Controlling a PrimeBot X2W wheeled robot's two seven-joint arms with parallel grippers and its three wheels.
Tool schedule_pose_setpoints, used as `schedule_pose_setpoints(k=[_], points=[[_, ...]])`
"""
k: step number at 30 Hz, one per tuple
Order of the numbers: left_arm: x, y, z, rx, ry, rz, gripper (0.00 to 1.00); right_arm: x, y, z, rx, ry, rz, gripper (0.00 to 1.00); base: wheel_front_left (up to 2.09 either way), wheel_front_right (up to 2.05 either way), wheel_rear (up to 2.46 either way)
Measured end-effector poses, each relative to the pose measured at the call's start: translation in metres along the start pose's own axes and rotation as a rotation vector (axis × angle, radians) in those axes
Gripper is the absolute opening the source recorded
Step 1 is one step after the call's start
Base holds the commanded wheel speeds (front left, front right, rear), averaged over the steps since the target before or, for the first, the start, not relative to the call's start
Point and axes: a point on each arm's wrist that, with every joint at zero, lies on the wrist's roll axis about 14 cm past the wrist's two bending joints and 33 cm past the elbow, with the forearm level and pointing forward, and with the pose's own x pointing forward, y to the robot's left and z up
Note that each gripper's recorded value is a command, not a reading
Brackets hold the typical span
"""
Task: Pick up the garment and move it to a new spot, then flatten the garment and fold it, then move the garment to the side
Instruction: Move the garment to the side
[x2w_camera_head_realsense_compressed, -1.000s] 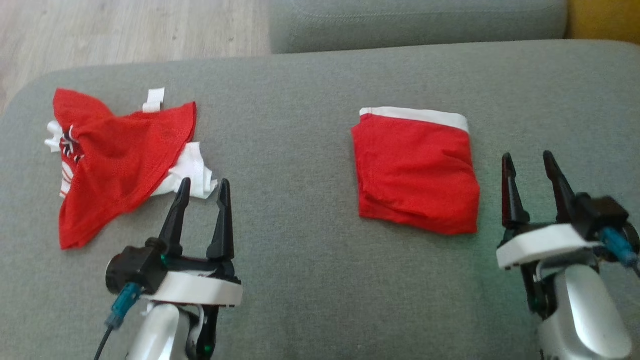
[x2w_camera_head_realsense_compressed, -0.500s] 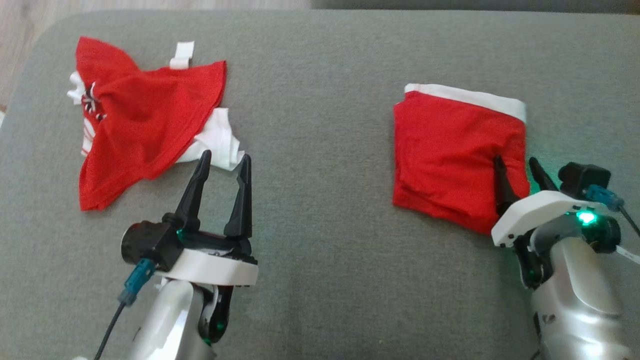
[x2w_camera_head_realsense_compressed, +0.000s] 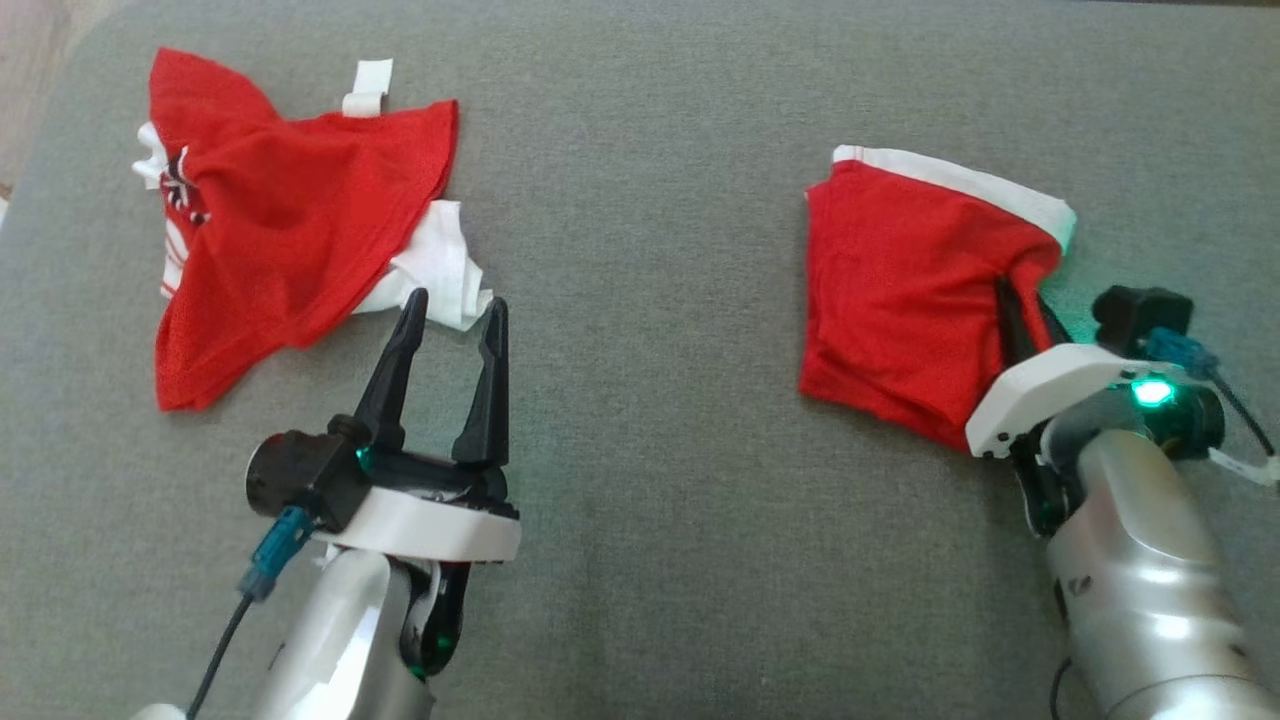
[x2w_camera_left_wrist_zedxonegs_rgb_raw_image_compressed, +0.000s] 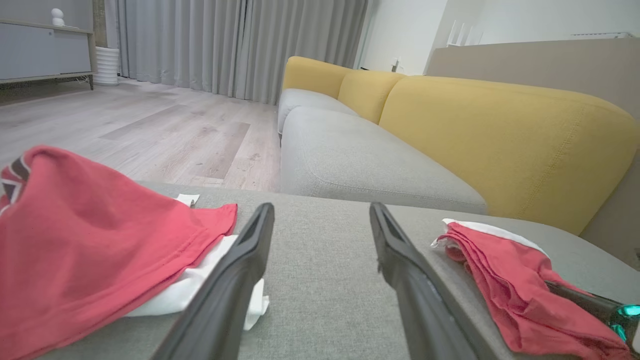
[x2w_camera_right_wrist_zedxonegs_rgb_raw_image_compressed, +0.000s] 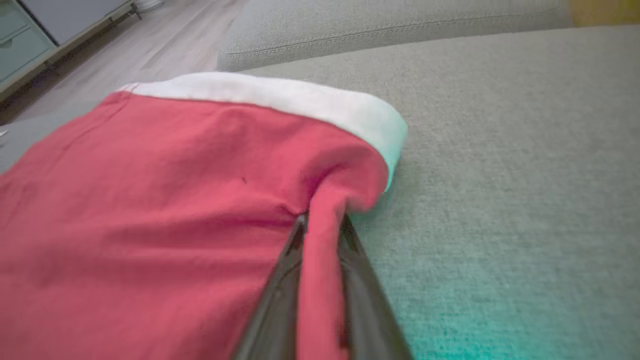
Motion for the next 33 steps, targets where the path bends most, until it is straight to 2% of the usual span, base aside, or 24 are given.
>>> schedule_pose_setpoints(k=[9, 15, 22, 33], points=[[0.011, -0.027, 0.006, -0.004, -0.019, -0.083, 1.0, -0.011, -0.011, 0.015, -0.199, -0.041, -0.015, 0.0, 0.0, 0.0, 0.0], [0.019, -0.063, 0.011, -0.022, -0.034, -0.182, 1.0, -0.024, -0.03, 0.038, -0.351, -0.073, -0.041, 0.0, 0.0, 0.0, 0.0], [0.026, -0.101, 0.013, -0.041, -0.042, -0.282, 1.0, -0.042, -0.082, 0.052, -0.534, -0.018, -0.104, 0.0, 0.0, 0.0, 0.0], [0.041, -0.095, 0.005, -0.05, -0.031, -0.271, 1.0, -0.058, -0.172, 0.061, -0.651, 0.138, -0.207, 0.0, 0.0, 0.0, 0.0]])
